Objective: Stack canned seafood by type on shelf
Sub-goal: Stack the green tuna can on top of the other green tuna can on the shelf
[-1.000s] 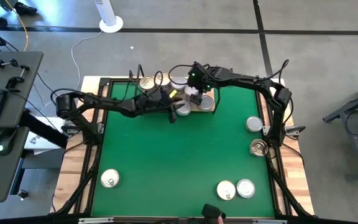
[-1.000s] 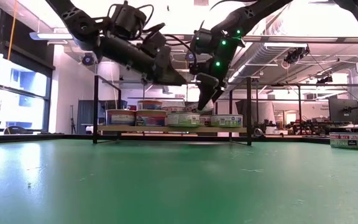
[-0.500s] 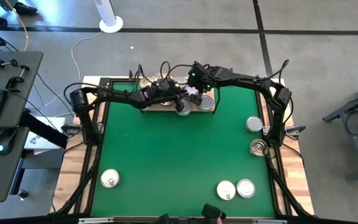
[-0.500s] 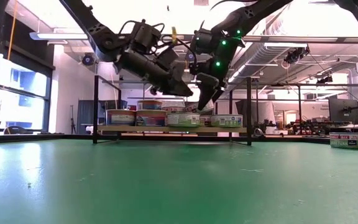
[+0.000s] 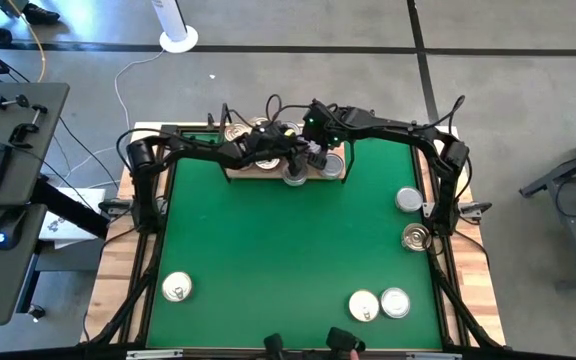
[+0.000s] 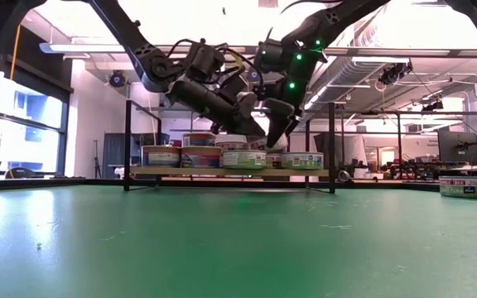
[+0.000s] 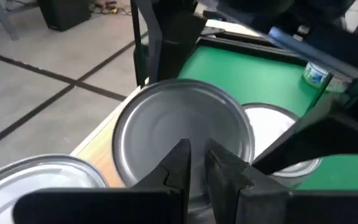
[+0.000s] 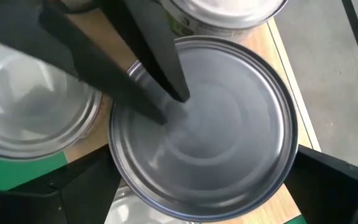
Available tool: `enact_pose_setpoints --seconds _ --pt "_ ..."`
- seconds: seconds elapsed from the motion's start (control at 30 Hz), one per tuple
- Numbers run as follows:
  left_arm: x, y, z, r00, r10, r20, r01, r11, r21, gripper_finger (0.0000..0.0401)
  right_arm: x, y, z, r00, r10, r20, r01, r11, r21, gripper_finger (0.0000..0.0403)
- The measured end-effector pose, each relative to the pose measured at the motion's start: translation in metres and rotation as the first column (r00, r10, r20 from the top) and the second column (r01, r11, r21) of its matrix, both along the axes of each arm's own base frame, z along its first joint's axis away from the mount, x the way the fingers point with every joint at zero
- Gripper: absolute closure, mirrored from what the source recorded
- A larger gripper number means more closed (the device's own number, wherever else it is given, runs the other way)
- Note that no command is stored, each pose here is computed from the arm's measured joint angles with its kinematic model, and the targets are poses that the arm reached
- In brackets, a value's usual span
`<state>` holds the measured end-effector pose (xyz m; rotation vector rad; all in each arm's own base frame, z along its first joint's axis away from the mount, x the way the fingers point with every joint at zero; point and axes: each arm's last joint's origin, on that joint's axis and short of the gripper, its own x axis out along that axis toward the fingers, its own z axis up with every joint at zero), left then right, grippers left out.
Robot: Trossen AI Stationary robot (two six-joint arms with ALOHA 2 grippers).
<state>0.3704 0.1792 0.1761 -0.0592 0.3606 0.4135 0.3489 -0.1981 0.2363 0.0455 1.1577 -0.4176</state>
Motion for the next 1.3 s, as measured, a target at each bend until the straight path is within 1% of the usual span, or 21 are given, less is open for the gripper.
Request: enact_pose_setpoints --seconds 0.2,0.37,0.53,0.97,1.3 --pt "0.003 0.001 0.000 1.000 -0.026 0.004 0.026 1.000 0.011 0.0369 -0.001 0.000 0.000 0.999 0.029 -0.018 -0.029 1.000 -0.007 0.0003" --pt "0.000 0.005 0.000 0.999 -0.037 -0.003 0.037 0.999 0.010 0.0369 0.001 0.002 0.000 0.995 0.095 -0.025 -0.095 0.995 -0.024 0.0003" --pt "-0.003 0.010 -0.002 0.999 -0.034 -0.012 0.035 0.999 0.002 0.0370 0.003 0.003 0.000 0.987 0.161 -0.004 -0.161 0.987 -0.005 0.0003" --pt "-0.004 0.011 -0.003 0.999 -0.035 -0.030 0.035 0.999 -0.002 0.0399 0.002 0.002 0.000 0.985 0.174 -0.009 -0.175 0.985 -0.011 0.0003" --pt "-0.005 0.011 -0.008 0.998 -0.036 -0.054 0.035 0.999 -0.017 0.0401 0.000 0.003 0.004 0.986 0.163 -0.027 -0.164 0.986 -0.028 0.0003"
